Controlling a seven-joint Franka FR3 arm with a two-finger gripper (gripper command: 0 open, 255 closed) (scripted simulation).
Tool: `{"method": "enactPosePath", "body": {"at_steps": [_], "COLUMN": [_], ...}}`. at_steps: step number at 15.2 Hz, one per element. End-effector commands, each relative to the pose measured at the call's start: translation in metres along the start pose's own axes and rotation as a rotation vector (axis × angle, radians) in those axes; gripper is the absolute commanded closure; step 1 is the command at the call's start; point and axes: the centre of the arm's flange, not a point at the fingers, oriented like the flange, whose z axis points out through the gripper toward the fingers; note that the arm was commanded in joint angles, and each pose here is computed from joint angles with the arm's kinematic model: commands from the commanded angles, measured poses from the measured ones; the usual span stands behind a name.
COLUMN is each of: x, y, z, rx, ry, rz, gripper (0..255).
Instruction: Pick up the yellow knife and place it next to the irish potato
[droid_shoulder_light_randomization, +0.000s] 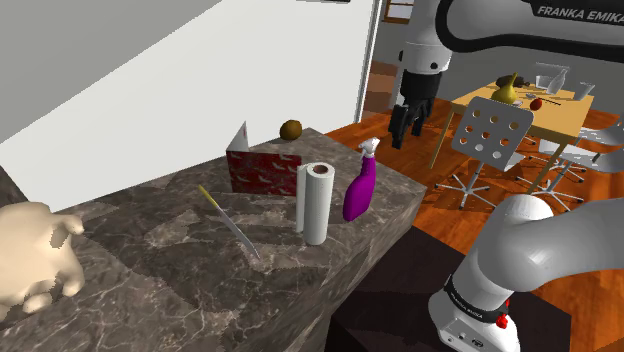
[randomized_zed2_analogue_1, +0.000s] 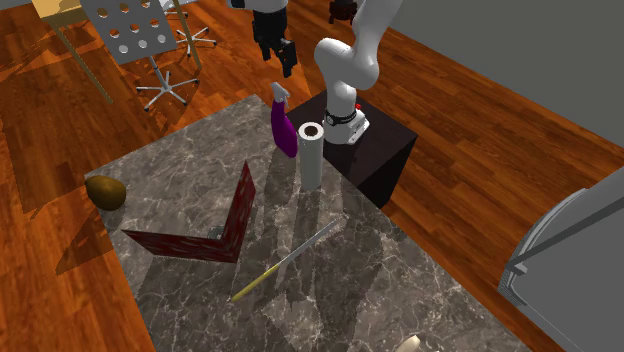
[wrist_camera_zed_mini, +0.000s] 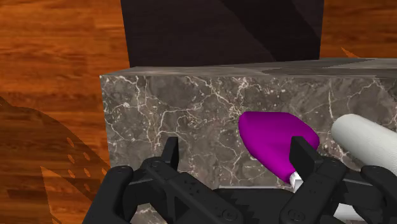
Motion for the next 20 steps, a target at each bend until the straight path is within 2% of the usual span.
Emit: {"method": "enactPosePath", "body": {"at_steps": [1,20], "x": [0.000,0.132], "y": [0.000,-0.192], "z": [0.000,0.079], "rx": [0.000,0.027], "ry": [0.000,0.016], "rz": [0.000,0.013], "gripper": [0,0]}}
